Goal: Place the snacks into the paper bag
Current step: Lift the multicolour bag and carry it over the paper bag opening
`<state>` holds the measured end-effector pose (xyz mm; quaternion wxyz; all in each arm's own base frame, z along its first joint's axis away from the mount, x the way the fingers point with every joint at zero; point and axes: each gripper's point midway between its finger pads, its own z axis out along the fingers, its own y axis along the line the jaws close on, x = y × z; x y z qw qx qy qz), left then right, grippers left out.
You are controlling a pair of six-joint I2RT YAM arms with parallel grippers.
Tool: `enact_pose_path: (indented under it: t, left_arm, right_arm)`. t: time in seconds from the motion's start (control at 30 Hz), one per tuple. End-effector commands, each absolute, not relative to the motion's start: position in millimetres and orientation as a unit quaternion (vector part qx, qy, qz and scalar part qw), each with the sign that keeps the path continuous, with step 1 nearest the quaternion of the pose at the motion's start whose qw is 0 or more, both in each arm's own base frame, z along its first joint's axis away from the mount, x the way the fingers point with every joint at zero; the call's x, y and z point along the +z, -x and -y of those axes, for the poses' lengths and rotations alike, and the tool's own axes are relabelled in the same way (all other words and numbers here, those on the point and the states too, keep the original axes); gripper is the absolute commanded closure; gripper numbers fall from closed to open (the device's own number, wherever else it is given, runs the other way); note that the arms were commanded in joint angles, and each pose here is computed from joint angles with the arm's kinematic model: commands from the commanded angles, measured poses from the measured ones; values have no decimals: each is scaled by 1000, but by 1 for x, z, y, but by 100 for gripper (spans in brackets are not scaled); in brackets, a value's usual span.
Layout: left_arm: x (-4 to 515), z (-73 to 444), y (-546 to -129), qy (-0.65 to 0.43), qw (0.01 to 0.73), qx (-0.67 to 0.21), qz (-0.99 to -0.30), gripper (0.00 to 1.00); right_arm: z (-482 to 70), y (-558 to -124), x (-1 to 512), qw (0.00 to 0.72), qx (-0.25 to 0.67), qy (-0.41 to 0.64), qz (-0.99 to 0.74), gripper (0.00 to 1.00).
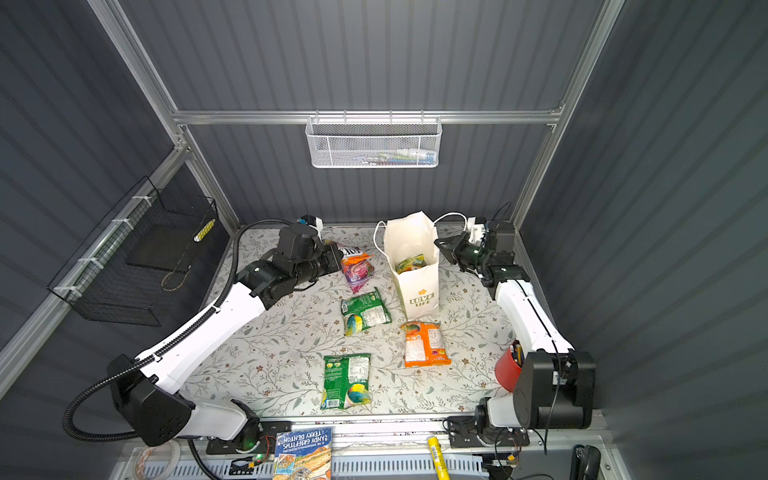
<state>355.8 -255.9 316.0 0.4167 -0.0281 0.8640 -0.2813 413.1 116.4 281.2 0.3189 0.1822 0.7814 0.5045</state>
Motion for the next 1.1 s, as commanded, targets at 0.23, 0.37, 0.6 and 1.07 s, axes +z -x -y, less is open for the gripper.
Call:
enact_pose_path:
  t: [0.23,0.37,0.6,1.07]
  left_arm:
    - [452,278,-335,-16,550,-326,-769,100]
    - [476,311,-330,-54,561,-346,-750,100]
    - [500,377,-321,-122,564,-377,-725,100]
    - [431,448,-347,-147,507,-352,-773,100]
  right_arm:
    - [-123,-412,307,346,526,-143,-764,100]
    - [-123,-412,307,347,523,-143,-765,100]
    - [-123,-412,307,348,523,-142,-765,100]
    - [-122,-410,309,350,522,-141,-765,100]
